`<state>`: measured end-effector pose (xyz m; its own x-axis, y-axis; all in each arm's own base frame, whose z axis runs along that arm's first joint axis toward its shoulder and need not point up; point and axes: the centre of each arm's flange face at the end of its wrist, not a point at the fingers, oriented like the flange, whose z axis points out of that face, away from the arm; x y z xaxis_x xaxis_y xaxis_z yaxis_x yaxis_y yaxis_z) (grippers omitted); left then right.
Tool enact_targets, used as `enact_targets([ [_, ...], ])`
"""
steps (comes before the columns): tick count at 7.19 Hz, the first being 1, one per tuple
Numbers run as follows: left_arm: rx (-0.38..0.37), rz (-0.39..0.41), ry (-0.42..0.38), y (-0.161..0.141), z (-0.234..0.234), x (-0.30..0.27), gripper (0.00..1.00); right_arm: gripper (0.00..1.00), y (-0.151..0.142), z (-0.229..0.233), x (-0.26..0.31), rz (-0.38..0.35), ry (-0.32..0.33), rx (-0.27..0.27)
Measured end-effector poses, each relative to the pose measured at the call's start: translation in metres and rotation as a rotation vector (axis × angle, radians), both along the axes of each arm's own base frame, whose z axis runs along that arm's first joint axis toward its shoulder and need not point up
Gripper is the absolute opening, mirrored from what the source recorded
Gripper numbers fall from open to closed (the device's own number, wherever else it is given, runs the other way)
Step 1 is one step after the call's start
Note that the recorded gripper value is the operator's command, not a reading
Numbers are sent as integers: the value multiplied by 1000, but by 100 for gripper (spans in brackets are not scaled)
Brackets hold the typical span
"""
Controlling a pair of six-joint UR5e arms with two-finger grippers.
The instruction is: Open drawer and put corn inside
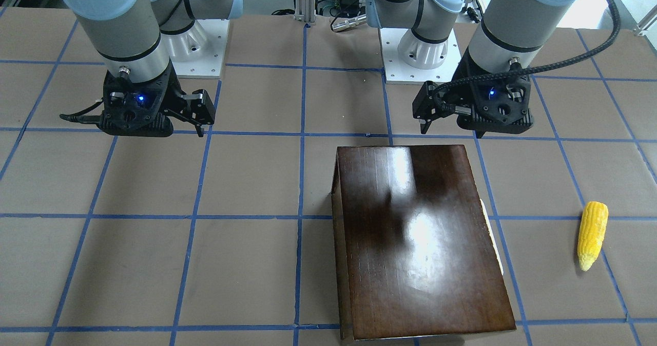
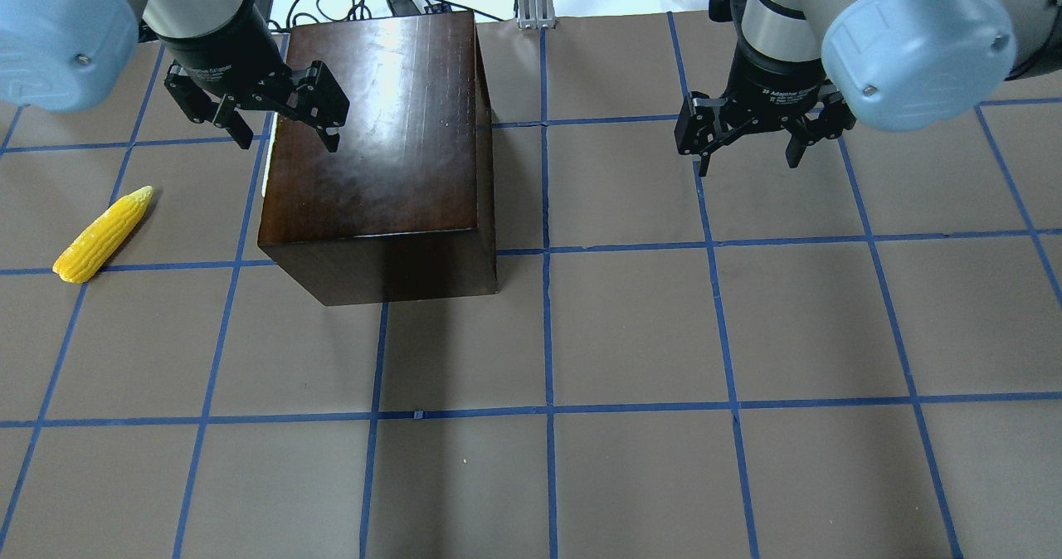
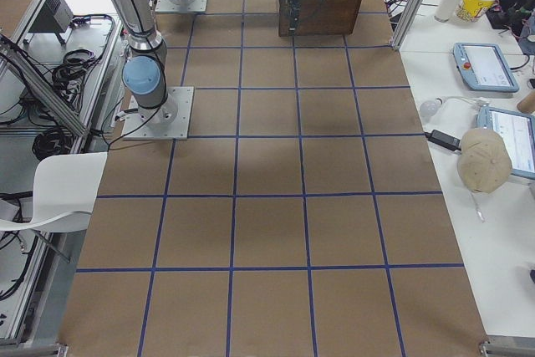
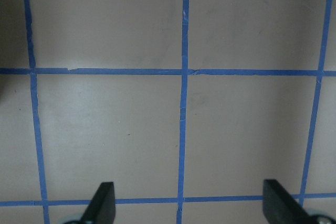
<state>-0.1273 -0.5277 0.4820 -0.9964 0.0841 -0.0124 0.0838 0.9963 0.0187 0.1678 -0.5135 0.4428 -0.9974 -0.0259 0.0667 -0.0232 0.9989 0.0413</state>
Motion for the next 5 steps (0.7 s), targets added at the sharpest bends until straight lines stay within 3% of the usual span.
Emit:
enact_targets([
  [5, -17, 28, 3, 4, 13, 13, 100, 100, 0, 0, 0, 0, -1, 0],
])
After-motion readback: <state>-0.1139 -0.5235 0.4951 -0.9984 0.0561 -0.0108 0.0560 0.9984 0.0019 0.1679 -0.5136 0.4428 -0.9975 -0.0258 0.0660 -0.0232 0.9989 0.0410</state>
